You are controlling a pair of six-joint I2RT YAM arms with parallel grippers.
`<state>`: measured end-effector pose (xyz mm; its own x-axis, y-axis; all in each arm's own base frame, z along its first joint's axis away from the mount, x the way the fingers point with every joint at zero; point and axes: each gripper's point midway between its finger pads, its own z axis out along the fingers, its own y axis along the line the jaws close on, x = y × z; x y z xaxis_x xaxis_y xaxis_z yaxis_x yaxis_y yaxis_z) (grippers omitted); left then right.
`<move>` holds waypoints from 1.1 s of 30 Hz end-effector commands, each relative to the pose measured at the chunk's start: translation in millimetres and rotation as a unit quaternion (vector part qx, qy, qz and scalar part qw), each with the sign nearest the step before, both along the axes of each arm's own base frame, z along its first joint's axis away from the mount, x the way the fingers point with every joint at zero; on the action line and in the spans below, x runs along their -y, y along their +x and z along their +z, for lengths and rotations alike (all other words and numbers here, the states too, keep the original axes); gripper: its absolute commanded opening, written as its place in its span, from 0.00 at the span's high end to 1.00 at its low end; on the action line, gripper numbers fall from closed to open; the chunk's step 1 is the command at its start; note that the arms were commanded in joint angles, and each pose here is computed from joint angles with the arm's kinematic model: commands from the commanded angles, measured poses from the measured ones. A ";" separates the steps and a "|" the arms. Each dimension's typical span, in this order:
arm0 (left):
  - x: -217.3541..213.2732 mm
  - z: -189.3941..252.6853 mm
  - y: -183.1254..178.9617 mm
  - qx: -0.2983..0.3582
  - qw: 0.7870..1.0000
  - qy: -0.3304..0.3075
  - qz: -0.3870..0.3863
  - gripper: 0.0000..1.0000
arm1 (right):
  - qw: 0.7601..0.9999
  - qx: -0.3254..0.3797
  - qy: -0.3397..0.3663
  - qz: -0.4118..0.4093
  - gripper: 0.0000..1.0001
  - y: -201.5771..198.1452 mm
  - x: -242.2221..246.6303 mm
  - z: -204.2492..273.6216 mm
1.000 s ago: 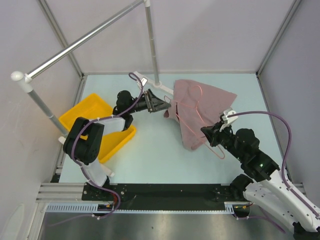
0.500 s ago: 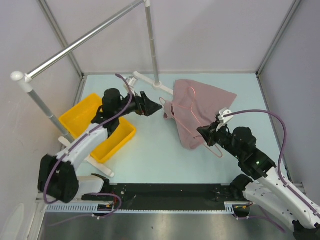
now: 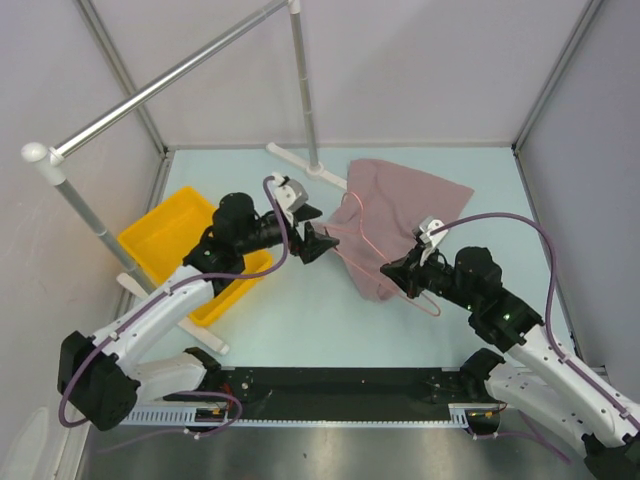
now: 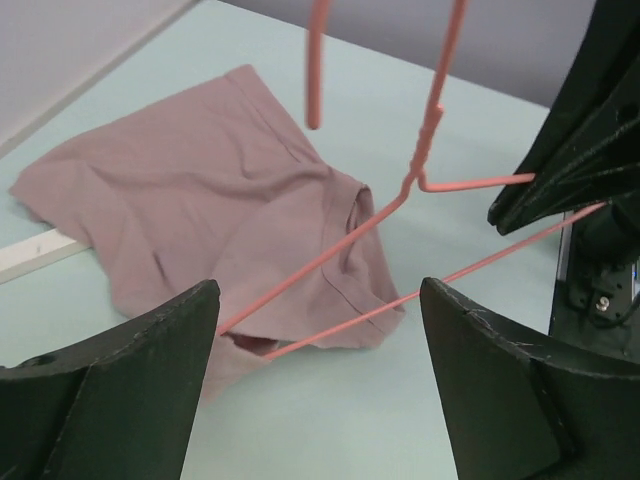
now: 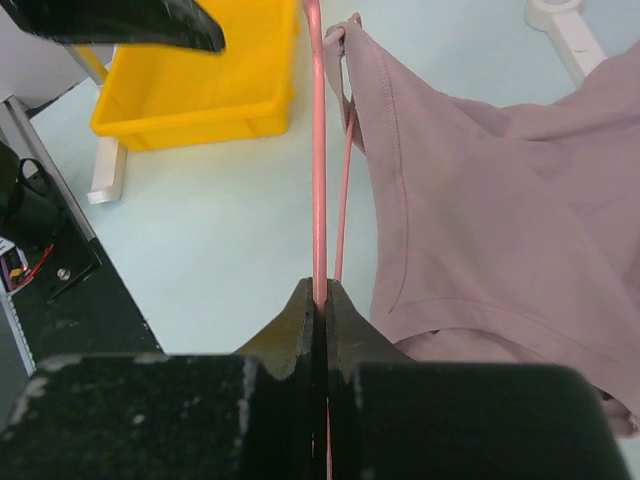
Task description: Place the tank top on the hanger
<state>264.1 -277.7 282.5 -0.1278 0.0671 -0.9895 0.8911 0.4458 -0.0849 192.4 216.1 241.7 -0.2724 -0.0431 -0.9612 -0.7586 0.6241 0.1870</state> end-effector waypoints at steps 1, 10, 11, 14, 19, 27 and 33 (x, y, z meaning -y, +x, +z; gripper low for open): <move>21.9 15.3 -8.9 0.069 0.995 0.001 -0.067 0.13 | 0.996 0.050 0.050 0.047 1.00 -5.6 -11.9 47.2; 56.7 6.4 -12.2 0.064 0.990 0.010 -0.126 0.12 | 0.995 0.027 0.057 0.083 1.00 -10.2 -19.3 41.2; 59.5 6.3 -13.3 0.063 0.989 0.010 -0.131 0.13 | 0.994 0.027 0.057 0.084 1.00 -9.8 -19.2 41.5; 63.7 3.0 -13.6 0.061 0.989 0.013 -0.136 0.23 | 0.995 0.023 0.056 0.080 1.00 -7.5 -17.7 39.3; 62.2 -0.3 -14.6 0.054 0.990 0.015 -0.130 0.58 | 0.997 0.018 0.051 0.059 1.00 1.3 -11.0 34.2; 60.7 -11.1 -15.0 0.041 0.991 0.021 -0.127 0.87 | 0.999 0.006 0.038 0.015 1.00 22.5 -6.8 20.9; 55.7 -11.5 -23.6 0.038 0.991 0.019 -0.129 1.00 | 0.999 0.015 0.032 -0.031 1.00 47.6 0.4 14.5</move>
